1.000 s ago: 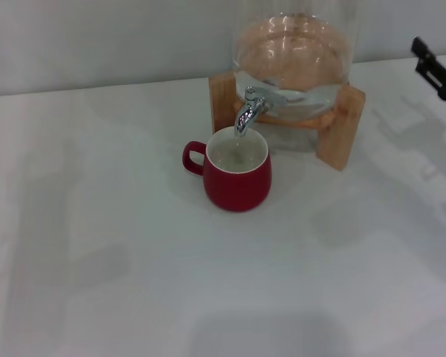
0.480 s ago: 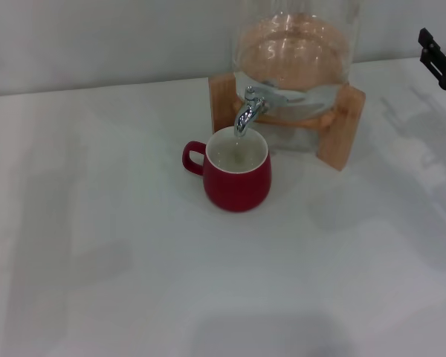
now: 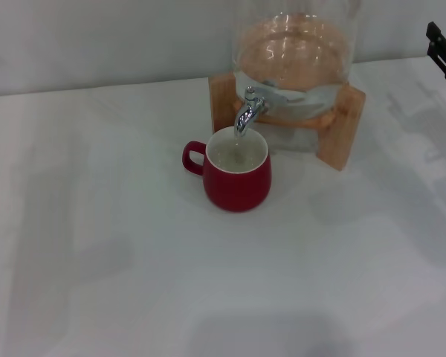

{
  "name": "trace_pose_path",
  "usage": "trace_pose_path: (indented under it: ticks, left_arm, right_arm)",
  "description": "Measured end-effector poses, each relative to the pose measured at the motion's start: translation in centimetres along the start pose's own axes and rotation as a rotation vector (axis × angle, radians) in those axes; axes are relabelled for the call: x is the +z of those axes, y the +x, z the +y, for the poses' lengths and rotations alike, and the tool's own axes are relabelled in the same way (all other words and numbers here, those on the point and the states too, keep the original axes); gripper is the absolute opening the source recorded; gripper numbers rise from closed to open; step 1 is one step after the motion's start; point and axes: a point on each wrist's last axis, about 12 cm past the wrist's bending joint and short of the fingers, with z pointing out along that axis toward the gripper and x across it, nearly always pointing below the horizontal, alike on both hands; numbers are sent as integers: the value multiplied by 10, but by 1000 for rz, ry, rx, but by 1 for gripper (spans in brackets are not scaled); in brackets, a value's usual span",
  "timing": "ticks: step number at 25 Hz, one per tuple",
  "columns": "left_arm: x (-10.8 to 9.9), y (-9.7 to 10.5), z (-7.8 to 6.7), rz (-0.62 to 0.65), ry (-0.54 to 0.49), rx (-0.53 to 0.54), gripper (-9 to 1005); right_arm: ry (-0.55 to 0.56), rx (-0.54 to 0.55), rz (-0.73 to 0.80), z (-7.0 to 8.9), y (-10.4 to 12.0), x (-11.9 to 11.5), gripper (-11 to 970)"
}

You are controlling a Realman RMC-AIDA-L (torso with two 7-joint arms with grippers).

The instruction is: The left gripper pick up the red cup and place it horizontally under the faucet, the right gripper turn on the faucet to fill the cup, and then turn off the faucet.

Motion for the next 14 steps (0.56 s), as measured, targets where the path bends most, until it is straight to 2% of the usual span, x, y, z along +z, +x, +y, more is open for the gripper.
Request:
trace_pose_path:
  ticks: [14]
  left_arm:
    - [-3, 1, 1, 1, -6, 0, 837]
  right_arm:
    - [11, 3, 2, -2, 1, -2, 662]
